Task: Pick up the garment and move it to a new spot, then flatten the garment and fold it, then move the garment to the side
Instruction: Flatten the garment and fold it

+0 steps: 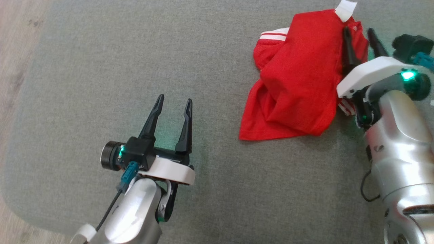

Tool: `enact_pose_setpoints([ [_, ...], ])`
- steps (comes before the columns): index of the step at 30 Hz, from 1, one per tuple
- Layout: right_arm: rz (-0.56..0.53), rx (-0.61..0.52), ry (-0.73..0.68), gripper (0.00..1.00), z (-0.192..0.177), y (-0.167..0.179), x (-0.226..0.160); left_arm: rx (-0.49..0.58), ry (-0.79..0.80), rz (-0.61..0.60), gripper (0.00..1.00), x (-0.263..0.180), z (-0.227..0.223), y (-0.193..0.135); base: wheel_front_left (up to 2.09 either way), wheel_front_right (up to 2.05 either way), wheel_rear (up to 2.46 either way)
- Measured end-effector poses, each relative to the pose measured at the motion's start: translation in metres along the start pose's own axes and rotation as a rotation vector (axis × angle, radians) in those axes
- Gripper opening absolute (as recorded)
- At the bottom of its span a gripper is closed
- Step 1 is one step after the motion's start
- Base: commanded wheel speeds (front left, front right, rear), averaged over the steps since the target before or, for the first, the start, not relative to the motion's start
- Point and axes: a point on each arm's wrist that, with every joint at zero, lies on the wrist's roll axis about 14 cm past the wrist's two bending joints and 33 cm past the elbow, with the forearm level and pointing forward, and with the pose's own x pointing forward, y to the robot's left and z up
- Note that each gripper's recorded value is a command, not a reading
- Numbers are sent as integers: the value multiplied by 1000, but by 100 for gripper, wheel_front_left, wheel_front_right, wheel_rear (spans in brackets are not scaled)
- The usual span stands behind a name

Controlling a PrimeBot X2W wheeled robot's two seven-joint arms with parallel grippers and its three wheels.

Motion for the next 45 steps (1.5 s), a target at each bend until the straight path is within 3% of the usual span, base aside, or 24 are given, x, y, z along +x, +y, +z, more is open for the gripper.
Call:
enact_pose_setpoints([
  [4, 29, 12, -34, 0, 8, 10, -3, 6, -5, -4, 100, 0, 2, -2, 0, 0, 0],
  [9, 45, -50, -104, 0, 30, 7, -14, 5, -26, -25, 100, 0, 9, -8, 0, 0, 0],
  [21, 59, -242, -358, 0, 135, -4, -55, -20, -101, -69, 100, -6, 35, -25, 0, 0, 0],
  [25, 123, -351, -439, 0, 192, 25, -66, -52, -134, -54, 100, -12, 47, -22, 0, 0, 0],
  [28, 200, -435, -491, 0, 230, 65, -68, -70, -145, -32, 100, -19, 50, -15, 0, 0, 0],
  [29, 253, -480, -517, 0, 246, 94, -70, -86, -150, -13, 100, -24, 52, -10, 0, 0, 0],
  [37, 386, -531, -674, 0, 305, 183, -95, -102, -155, 34, 100, -53, 49, 1, 0, 0, 0],
  [41, 367, -526, -771, 0, 343, 185, -114, -97, -173, 59, 100, -57, 54, 10, 0, 0, 0],
  [45, 273, -533, -733, 0, 341, 142, -101, -84, -165, 45, 100, -49, 51, 5, 0, 0, 0],
])
